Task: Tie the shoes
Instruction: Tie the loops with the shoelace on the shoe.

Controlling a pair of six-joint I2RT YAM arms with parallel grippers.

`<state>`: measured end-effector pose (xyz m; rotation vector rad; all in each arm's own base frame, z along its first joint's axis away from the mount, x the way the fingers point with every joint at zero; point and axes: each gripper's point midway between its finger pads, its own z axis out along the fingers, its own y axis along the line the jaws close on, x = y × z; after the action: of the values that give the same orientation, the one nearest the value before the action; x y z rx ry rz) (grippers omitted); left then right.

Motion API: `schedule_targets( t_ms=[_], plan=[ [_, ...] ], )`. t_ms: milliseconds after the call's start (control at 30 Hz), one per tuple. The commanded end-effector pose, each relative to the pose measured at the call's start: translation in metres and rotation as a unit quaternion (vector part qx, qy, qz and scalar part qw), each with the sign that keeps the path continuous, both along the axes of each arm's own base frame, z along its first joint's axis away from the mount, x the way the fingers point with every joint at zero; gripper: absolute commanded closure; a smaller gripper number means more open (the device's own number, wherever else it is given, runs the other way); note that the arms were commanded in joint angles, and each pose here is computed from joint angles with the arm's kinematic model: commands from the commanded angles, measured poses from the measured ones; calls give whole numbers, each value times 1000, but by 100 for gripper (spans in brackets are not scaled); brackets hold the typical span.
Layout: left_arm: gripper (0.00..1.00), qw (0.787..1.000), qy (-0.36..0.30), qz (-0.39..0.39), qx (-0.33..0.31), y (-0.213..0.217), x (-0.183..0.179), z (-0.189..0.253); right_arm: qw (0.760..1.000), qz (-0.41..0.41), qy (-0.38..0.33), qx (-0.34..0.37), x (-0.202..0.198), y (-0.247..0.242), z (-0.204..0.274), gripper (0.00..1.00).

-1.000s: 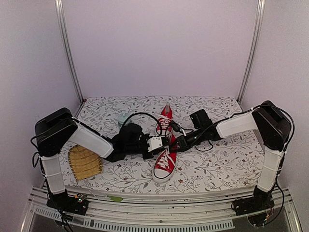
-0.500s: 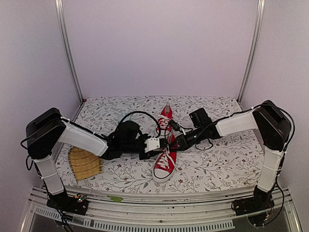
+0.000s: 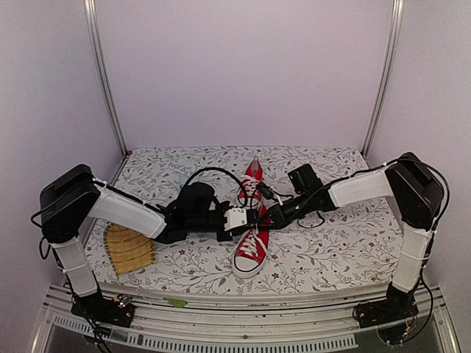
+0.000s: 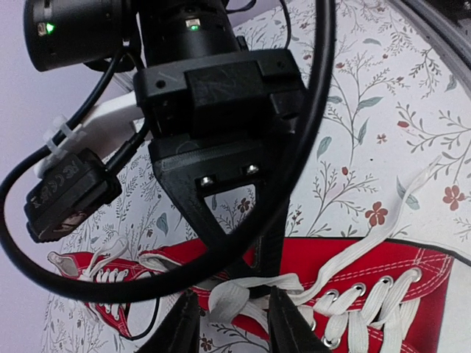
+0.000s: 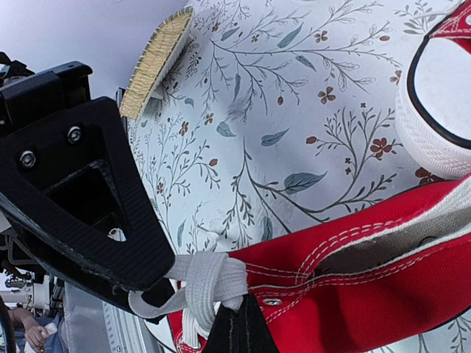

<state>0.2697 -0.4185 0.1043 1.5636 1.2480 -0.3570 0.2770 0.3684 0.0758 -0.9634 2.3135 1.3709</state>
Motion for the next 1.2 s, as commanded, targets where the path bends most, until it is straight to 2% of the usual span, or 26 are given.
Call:
schedule_targets(
  t_ms=[0, 67, 233, 533, 1167],
  plan=[
    [71, 999, -14, -8, -28, -11, -1, 18, 1000, 13, -10, 10, 0, 6, 10, 99],
    [76, 999, -14, -10, -28, -12, -2, 18, 1000, 13, -11, 10, 0, 6, 10, 99],
    [100, 1000, -13, -6, -25, -11, -1, 15, 1000, 14, -11, 10, 0, 5, 10, 99],
    [100, 997, 36, 49, -49, 11, 3, 12, 1000, -7, -13, -14, 1, -4, 4, 99],
    [100, 985, 120, 117, -36, 44, 11, -16, 997, -51, -6, -58, 9, -30, -7, 99]
  ],
)
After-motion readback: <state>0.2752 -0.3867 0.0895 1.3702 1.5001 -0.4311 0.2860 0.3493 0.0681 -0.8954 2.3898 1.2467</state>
